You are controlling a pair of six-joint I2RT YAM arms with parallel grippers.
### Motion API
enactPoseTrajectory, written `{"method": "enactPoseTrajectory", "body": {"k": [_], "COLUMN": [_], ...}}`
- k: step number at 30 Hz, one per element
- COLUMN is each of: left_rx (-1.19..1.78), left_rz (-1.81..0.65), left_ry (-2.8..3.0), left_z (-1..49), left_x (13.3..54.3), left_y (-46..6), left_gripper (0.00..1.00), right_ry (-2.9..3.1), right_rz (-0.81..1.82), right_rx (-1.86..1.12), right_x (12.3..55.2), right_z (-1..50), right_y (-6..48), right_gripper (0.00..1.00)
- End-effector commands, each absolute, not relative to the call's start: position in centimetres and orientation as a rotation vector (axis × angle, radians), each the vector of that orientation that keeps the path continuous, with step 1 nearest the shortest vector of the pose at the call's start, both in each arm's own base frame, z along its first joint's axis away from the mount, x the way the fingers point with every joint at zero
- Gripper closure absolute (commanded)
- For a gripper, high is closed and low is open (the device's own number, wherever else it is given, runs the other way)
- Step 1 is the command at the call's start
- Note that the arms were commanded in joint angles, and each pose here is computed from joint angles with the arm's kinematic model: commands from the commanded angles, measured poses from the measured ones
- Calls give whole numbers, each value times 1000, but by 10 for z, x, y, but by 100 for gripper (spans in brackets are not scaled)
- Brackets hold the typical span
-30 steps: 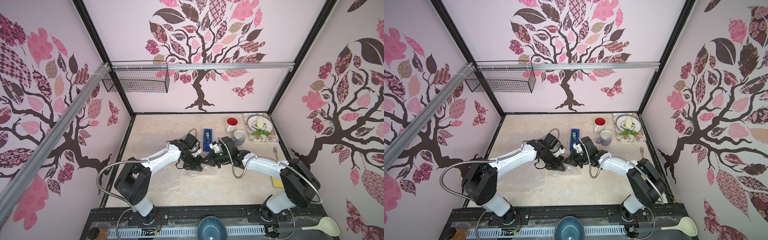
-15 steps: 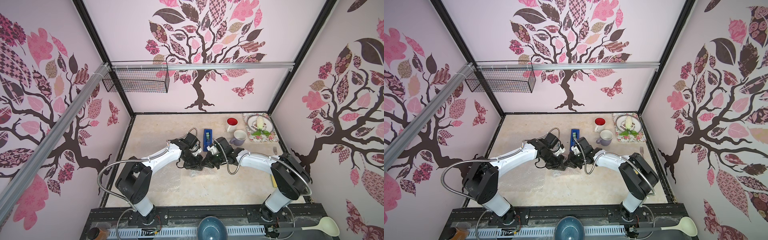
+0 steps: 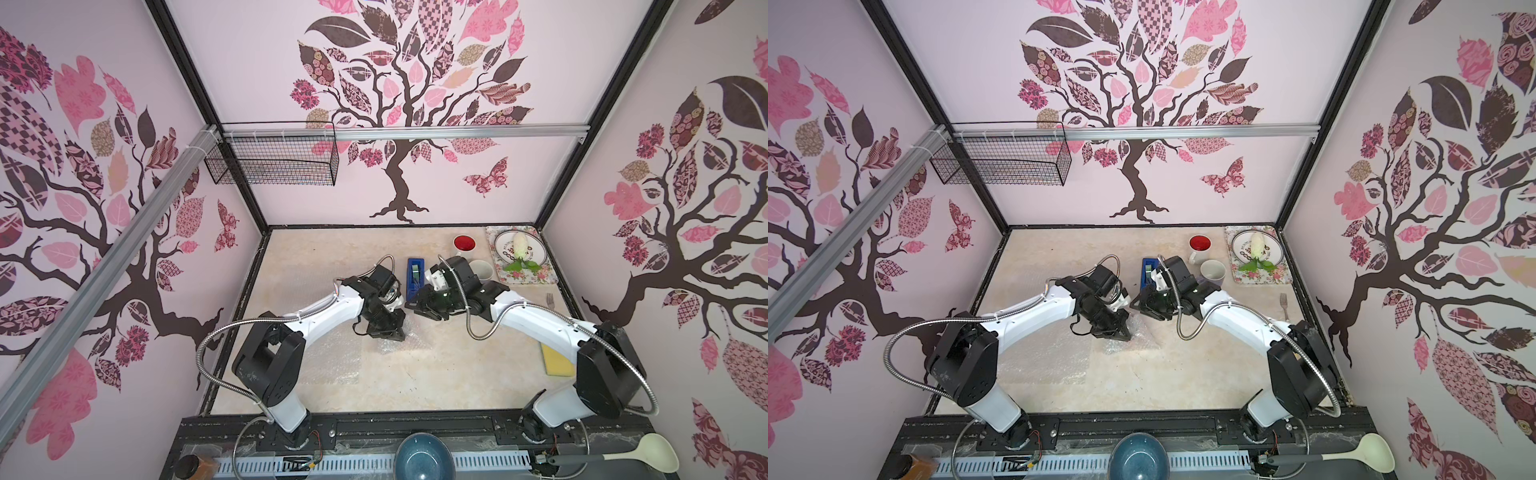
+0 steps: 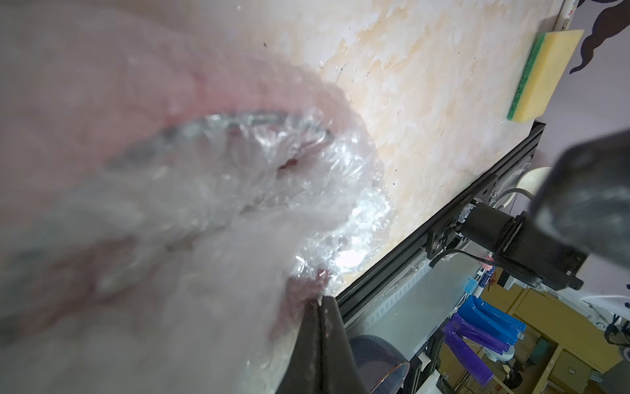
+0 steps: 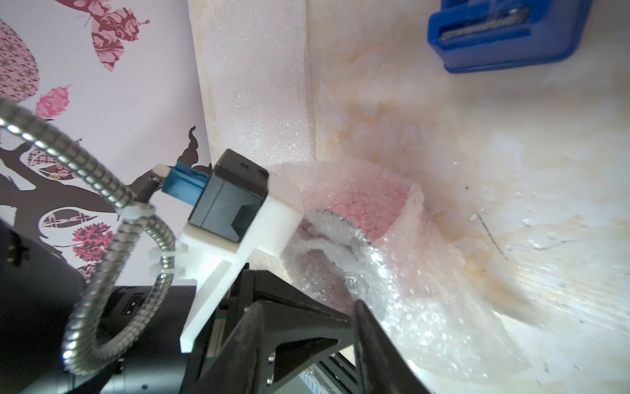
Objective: Wrap mugs in bubble wrap
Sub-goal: Stick the tape on the bubble wrap.
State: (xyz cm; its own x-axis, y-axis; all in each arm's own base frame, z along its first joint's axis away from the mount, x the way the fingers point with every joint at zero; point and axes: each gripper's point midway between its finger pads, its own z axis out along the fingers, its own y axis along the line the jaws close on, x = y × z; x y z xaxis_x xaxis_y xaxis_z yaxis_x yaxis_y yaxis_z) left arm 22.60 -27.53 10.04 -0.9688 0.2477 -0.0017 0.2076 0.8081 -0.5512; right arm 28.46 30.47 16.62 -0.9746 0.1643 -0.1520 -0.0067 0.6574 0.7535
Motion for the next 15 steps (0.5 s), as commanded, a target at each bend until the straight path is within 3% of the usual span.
{"method": "enactPoseTrajectory", "body": {"k": [1, 9, 15], "left_rx": [-359, -364, -361], "left_rz": [745, 752, 757], "left_ry": [-2984, -2988, -2992], "left_z": [84, 87, 88], "left_x": [239, 240, 242], "left_y": [-263, -263, -265], "left_gripper": [100, 100, 100], "right_ry": [2743, 2805, 2866], "right_rz": [1080, 1050, 990], "right_rx": [27, -140, -125], "right_x": [276, 265, 264], "right_z": [158, 123, 92], "right_y": [293, 303, 304], "right_gripper": [49, 38, 39]}}
